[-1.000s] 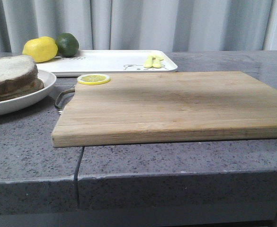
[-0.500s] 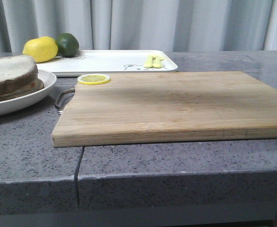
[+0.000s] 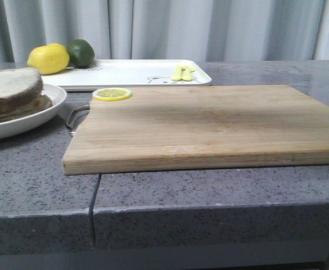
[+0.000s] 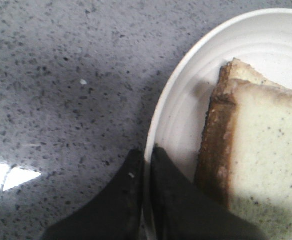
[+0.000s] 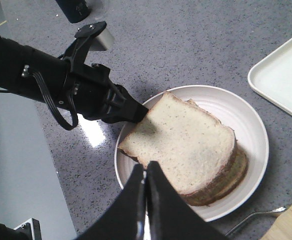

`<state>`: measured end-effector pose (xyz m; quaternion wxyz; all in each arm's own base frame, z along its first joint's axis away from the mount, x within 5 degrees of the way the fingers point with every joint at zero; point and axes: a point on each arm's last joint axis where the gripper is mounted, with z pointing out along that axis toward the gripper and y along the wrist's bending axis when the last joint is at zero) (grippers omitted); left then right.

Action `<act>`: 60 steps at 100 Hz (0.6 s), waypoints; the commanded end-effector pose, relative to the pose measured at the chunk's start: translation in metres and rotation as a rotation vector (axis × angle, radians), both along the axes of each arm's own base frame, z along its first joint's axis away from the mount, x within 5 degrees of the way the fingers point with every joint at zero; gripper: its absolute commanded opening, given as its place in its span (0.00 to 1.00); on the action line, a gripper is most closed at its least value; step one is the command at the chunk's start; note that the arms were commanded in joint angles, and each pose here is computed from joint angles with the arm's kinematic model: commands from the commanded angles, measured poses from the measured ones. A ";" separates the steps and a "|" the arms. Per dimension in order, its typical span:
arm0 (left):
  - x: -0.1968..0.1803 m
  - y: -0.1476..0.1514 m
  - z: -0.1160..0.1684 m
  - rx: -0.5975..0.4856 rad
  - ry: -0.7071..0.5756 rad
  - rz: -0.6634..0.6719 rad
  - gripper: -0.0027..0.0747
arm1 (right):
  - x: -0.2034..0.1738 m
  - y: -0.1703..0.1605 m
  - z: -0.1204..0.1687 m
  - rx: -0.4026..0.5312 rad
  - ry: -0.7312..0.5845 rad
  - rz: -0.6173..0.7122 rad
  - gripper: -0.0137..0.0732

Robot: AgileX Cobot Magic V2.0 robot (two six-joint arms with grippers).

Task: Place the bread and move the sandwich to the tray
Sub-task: 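Grasp the white plate rim with the left gripper and lift it, then carry the plate with the left gripper and lower it onto the white tray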

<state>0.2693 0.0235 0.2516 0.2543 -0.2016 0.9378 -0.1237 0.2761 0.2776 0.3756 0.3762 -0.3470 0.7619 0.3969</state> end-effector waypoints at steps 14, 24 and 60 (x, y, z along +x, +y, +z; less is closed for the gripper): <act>0.013 0.000 0.052 -0.041 -0.125 0.000 0.01 | -0.016 -0.018 0.050 0.109 -0.125 -0.040 0.08; 0.018 -0.001 0.071 -0.065 -0.179 0.001 0.01 | -0.025 -0.026 0.060 0.115 -0.159 -0.042 0.08; 0.063 -0.025 0.102 -0.157 -0.317 -0.050 0.01 | -0.069 -0.071 0.082 0.148 -0.291 -0.124 0.08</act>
